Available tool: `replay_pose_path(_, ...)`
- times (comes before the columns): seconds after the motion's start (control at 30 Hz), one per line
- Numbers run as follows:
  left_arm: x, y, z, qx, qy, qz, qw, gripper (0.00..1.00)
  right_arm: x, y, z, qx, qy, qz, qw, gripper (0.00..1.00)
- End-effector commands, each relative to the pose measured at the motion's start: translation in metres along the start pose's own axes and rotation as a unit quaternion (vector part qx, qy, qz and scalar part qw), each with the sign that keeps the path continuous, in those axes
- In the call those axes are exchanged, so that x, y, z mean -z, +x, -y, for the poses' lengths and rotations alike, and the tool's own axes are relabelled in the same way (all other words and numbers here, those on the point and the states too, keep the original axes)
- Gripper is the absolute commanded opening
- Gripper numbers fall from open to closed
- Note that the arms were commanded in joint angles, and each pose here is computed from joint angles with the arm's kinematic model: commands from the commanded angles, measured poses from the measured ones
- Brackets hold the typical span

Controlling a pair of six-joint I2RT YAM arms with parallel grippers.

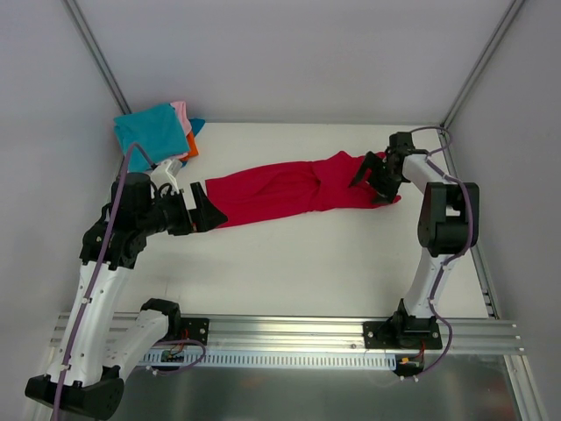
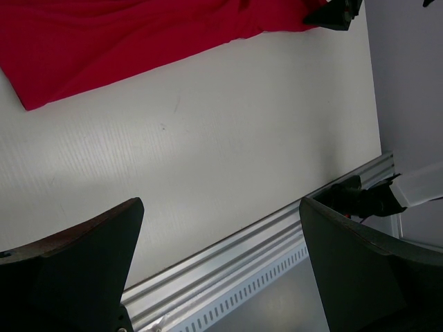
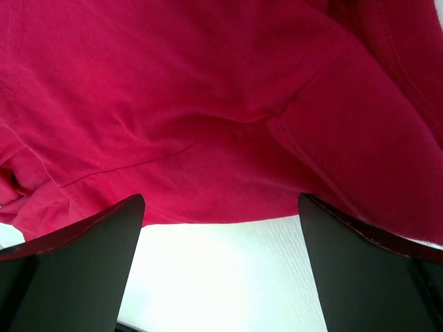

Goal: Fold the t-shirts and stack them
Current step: Rotate the tshirt 90 degrees

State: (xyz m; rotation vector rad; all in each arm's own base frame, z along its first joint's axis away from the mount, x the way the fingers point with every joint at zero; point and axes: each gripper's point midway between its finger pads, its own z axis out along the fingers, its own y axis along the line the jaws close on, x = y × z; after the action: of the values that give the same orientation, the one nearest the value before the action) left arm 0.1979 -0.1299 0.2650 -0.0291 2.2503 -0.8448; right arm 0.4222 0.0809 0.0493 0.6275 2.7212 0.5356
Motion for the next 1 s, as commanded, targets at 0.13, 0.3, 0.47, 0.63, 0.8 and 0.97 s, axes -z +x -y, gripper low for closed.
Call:
replay_pose_path(0.13,-0.002,-0.004,0.004,-0.010,0.010,0.003,1.000,0.99,-0.007,-0.015,-0.001,-0.002,-0.004,0.010,1.000,0.99)
replay_pose_path(0.3,-0.003,-0.004,0.002,-0.009,0.007,0.001,1.000,0.99,-0.015,-0.026,0.000,-0.004,0.002,0.010,1.000,1.00)
replay_pose_path(0.47,-0.004,-0.004,0.002,-0.007,0.003,0.000,1.000,0.99,-0.029,-0.036,0.001,-0.007,0.012,0.004,1.000,1.00)
replay_pose_path(0.63,-0.004,-0.005,0.001,-0.002,0.000,-0.001,1.000,0.99,-0.037,-0.064,-0.009,-0.006,0.008,0.015,1.000,0.99)
replay_pose_path(0.8,-0.006,-0.004,-0.001,0.002,-0.006,-0.008,1.000,0.99,-0.047,-0.090,-0.023,-0.010,-0.004,0.017,1.000,1.00)
replay_pose_path(0.97,-0.007,-0.005,-0.003,0.005,-0.013,-0.011,1.000,0.99,-0.053,-0.123,-0.054,-0.019,-0.050,0.029,0.998,1.00)
